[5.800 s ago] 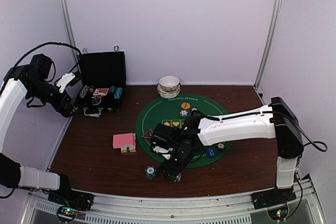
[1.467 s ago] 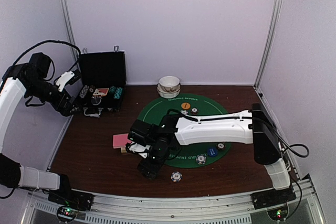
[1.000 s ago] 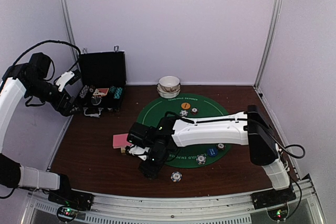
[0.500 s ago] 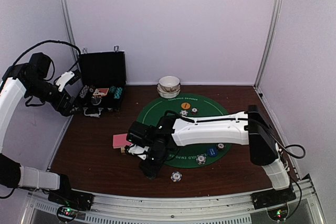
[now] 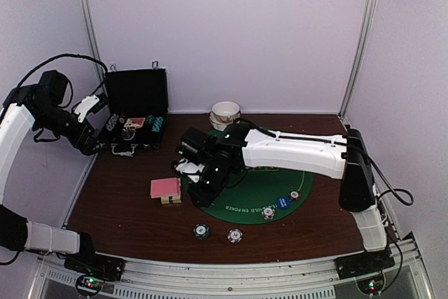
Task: Distribute texas hold em gaming equipment
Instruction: Pick up the pile of poker chips from the pile of poker chips, then place the poker chips pile in the big blind area.
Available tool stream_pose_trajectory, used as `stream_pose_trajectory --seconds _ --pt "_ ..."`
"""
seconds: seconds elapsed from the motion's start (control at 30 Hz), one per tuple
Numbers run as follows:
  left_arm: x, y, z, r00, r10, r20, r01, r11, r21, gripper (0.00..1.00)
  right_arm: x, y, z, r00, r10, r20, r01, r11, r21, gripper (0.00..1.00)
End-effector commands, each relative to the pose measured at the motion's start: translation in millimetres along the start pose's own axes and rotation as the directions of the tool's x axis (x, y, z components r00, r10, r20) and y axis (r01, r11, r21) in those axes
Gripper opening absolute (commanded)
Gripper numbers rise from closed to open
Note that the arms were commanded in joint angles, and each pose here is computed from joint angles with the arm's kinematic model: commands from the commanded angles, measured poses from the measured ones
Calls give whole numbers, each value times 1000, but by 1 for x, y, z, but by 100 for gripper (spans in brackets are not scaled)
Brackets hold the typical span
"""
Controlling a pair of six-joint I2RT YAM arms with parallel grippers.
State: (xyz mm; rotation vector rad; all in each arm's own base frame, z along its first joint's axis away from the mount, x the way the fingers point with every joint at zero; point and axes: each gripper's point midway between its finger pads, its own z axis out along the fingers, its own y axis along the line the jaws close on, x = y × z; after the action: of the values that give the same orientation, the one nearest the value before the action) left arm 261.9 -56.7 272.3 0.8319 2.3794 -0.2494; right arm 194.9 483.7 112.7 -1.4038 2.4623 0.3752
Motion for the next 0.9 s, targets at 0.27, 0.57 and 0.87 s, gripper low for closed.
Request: stream_pose_trajectory --seconds 0.27,0.57,0.87 --pt "-7 3 -9 999 22 29 -21 999 -27 98 -10 -197 -61 943 298 147 -330 892 310 9" --pt "-7 5 -7 1000 19 24 -18 1000 -25 98 14 -295 -47 880 442 175 -474 792 384 7" --pt "-6 6 -3 1000 17 11 -16 1000 -17 97 49 -364 -34 811 556 181 -577 710 404 6"
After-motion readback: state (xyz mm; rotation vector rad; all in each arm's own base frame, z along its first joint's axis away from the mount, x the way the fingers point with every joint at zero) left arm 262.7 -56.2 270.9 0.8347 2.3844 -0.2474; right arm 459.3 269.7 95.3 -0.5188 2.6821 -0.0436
